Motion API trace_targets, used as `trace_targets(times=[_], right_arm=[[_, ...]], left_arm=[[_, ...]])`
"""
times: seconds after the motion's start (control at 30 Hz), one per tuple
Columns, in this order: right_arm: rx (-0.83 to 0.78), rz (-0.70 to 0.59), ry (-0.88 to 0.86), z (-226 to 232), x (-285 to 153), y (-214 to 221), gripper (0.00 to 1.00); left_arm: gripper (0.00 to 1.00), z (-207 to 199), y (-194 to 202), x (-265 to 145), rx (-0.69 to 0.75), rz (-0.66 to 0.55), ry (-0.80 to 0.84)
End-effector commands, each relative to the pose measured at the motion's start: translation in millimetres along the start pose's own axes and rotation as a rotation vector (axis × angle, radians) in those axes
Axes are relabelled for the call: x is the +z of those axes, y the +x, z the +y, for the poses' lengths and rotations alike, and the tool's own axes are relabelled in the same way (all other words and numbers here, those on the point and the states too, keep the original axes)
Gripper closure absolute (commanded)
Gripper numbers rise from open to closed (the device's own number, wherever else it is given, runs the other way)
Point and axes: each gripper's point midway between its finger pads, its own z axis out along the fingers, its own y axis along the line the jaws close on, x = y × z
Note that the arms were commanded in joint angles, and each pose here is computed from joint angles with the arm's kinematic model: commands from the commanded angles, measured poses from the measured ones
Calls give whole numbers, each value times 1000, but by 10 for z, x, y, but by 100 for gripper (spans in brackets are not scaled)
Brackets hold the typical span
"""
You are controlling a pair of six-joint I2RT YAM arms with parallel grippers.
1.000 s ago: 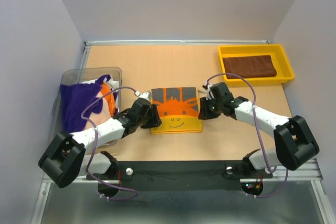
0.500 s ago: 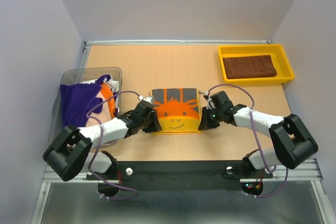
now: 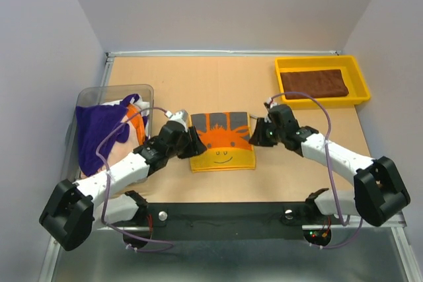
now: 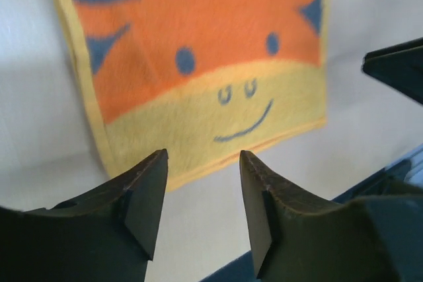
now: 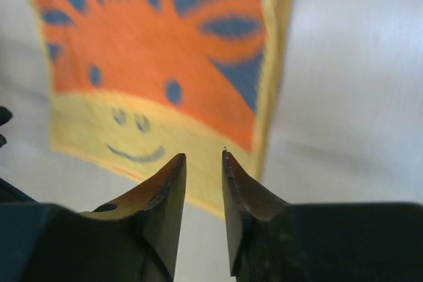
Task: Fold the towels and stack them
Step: Fold the towel
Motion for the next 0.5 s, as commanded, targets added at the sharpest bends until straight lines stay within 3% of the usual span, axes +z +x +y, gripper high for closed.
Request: trace_targets(times=[0.0,0.13,0.2,0.47], right_arm=[[-52,-297,-121,552,-10,-1083,60],[-40,-409,-203,832,203,-1626,59],[-32,-463,-253,943,294,-1825,59],[56,-471,-305,735,1020,-1791,58]], left_arm=[[40,-206,-945,-2,-38,-252,60],[39,-312,-1573,205,-44,-364,123],[41,-372,-1705,321,-33,-373,138],[53,-308,-1753,943,-37,-344,167]])
